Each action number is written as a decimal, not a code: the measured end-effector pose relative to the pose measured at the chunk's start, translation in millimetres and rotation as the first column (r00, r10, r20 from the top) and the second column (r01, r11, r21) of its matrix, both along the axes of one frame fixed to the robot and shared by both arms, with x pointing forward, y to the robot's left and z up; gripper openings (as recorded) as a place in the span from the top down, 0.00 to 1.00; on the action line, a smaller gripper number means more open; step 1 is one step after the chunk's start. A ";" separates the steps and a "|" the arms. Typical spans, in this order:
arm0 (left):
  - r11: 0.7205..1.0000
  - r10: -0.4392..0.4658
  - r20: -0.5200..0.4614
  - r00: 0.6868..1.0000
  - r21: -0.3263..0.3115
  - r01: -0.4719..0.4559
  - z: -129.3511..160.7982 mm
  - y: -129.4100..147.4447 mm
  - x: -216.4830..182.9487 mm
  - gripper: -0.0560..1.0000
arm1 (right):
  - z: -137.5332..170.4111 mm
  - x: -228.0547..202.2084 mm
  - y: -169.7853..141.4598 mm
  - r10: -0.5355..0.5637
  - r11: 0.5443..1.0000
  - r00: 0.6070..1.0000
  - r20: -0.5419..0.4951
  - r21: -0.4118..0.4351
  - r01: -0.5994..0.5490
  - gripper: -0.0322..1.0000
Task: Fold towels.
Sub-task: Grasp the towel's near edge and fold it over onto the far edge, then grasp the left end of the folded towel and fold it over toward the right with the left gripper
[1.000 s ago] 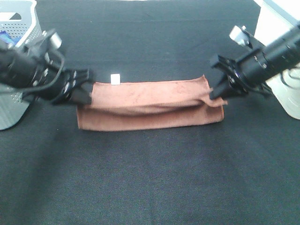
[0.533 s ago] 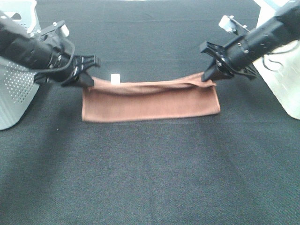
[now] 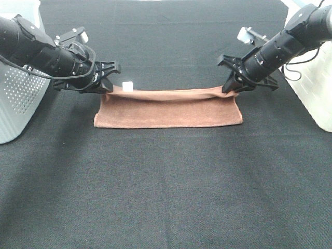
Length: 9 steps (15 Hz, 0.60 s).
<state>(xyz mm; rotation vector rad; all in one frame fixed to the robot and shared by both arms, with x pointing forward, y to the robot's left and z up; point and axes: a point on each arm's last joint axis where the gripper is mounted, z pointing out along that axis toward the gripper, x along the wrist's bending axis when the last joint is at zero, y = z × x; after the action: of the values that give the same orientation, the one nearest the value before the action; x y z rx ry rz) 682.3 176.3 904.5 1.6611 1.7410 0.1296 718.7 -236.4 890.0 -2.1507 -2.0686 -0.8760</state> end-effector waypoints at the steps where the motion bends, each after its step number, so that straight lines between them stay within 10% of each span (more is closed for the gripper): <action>1: 1.000 0.001 0.001 1.000 0.002 -0.001 -0.6 0.1 0.3 0.53 | 0.0 0.2 -0.1 -0.001 1.000 1.000 0.002 -0.001 0.001 0.56; 3: 1.000 -0.007 0.002 1.000 0.010 0.007 -0.8 0.3 0.2 0.27 | 1.2 -2.2 0.8 0.019 1.000 1.000 -0.019 0.002 -0.019 0.27; 9: 1.000 0.009 -0.136 0.991 -0.013 -0.011 -4.1 23.4 -4.6 0.22 | 38.2 -32.7 -3.9 0.100 0.991 0.962 -0.253 -0.059 -0.118 0.21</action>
<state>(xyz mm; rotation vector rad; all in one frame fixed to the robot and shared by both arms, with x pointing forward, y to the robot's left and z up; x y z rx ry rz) 677.6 199.6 900.3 1.6851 1.8468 0.0087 686.0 -240.4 928.2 -2.0342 -2.0960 -0.4951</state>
